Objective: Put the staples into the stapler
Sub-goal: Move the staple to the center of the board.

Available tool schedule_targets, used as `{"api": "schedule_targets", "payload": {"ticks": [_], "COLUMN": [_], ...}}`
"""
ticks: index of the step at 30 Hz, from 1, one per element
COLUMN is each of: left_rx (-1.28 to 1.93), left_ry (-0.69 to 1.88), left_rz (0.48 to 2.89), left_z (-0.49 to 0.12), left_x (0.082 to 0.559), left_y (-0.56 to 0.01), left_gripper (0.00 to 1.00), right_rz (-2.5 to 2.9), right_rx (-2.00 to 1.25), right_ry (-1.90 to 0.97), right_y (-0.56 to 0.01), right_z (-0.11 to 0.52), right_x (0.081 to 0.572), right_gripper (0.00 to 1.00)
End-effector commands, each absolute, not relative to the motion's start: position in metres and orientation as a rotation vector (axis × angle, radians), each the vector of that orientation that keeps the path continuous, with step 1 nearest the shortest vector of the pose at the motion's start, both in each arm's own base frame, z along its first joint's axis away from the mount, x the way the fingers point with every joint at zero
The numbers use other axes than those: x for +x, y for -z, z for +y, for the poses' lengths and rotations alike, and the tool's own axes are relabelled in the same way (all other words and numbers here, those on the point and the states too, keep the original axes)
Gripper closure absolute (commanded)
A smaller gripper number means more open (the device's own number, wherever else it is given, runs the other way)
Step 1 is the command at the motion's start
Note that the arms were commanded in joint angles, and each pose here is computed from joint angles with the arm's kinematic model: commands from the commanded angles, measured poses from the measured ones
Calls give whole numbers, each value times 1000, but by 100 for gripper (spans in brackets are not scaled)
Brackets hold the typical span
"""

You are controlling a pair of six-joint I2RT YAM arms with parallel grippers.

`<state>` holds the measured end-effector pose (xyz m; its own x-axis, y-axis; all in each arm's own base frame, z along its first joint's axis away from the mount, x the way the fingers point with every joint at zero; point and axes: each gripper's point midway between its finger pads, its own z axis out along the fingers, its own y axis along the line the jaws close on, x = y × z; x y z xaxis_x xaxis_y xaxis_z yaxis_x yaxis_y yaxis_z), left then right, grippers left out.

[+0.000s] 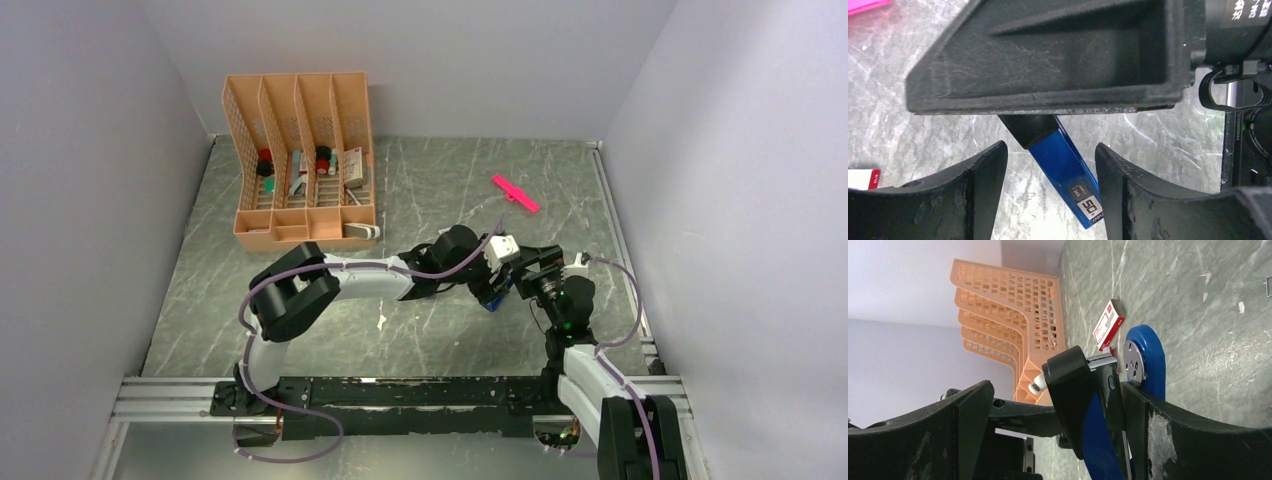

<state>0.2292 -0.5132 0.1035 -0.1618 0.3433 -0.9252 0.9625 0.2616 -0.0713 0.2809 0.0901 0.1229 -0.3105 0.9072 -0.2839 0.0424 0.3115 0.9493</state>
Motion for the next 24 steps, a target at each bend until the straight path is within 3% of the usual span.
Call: {"api": "schedule_targets", "payload": {"ticks": [1, 6, 13, 17, 24], "left_rx": [1283, 1280, 1235, 1165, 1118], "left_ry": [958, 907, 859, 834, 771], "left_rz": [1650, 1677, 1725, 1747, 1793], "left_z": [-524, -519, -514, -511, -509], "left_x": [218, 225, 253, 281, 319], "left_y": [-103, -93, -85, -89, -79], "left_gripper": [34, 51, 87, 93, 93], "right_rz": [1655, 1666, 1696, 1750, 1817], "right_rx": [877, 855, 915, 953, 985], "right_ry": [-1137, -1140, -1131, -1082, -1053], "right_y": [-95, -93, -81, -68, -55], "right_z": [91, 93, 91, 88, 89], "right_x": [260, 257, 254, 253, 249], "right_gripper": [0, 0, 0, 0, 0]}}
